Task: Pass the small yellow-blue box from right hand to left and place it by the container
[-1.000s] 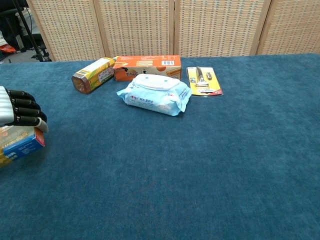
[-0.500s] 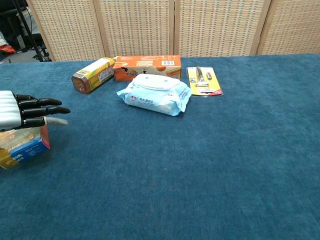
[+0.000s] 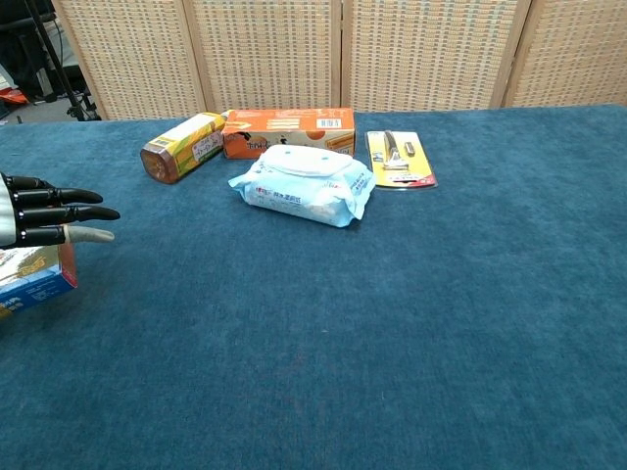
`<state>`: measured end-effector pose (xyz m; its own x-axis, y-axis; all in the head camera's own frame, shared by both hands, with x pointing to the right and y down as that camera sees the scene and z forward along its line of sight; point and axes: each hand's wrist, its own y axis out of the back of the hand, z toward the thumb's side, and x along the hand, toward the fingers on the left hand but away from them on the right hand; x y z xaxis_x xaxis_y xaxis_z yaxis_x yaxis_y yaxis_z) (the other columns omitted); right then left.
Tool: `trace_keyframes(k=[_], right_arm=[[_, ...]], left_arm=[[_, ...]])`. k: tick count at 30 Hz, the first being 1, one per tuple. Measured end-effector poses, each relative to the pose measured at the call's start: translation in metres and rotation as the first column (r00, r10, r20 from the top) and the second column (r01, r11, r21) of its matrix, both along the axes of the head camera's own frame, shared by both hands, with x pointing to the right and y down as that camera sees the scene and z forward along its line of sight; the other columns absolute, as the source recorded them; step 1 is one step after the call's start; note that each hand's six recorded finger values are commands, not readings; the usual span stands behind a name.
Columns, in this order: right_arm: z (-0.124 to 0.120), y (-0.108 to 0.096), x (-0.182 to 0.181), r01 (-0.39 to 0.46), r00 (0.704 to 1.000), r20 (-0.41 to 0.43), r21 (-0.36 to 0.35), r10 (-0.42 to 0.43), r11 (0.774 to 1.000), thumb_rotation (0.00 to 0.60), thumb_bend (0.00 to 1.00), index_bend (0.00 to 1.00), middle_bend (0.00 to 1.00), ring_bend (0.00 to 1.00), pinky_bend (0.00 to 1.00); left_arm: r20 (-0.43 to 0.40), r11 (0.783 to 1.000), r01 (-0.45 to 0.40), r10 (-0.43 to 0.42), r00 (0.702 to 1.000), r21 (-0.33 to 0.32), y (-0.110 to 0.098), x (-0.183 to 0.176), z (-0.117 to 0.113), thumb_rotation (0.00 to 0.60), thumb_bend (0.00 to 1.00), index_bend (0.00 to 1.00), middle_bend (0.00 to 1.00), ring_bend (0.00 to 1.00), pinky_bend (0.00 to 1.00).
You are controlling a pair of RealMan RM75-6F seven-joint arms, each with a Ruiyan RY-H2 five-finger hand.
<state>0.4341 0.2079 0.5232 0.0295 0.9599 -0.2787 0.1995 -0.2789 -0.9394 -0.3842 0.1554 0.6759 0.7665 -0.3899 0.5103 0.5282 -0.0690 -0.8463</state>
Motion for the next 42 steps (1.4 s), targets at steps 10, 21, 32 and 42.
trace_keyframes(k=[10, 21, 32, 42], right_arm=[[0.000, 0.000, 0.000, -0.003, 1.000, -0.003, -0.001, 0.003, 1.000, 0.600, 0.00, 0.00, 0.00, 0.00, 0.00], [0.001, 0.000, 0.000, -0.002, 1.000, -0.003, -0.003, 0.002, 1.000, 0.600, 0.00, 0.00, 0.00, 0.00, 0.00], [-0.001, 0.000, 0.000, -0.003, 1.000, 0.004, -0.001, 0.003, 1.000, 0.600, 0.00, 0.00, 0.00, 0.00, 0.00], [-0.003, 0.000, 0.000, 0.004, 1.000, 0.006, 0.004, -0.004, 1.000, 0.600, 0.00, 0.00, 0.00, 0.00, 0.00]], left_arm=[[0.025, 1.000, 0.002, -0.002, 1.000, 0.019, -0.001, -0.004, 0.002, 0.600, 0.00, 0.00, 0.00, 0.00, 0.16], [-0.002, 1.000, 0.019, -0.019, 1.000, 0.023, -0.003, -0.005, -0.005, 0.600, 0.00, 0.00, 0.00, 0.00, 0.15], [-0.236, 0.979, 0.199, -0.183, 0.954, 0.041, -0.025, 0.013, -0.046, 0.600, 0.00, 0.00, 0.00, 0.00, 0.04], [-0.366, 0.778, 0.621, -0.607, 0.705, -0.093, -0.019, -0.004, -0.085, 0.600, 0.00, 0.00, 0.00, 0.00, 0.00]])
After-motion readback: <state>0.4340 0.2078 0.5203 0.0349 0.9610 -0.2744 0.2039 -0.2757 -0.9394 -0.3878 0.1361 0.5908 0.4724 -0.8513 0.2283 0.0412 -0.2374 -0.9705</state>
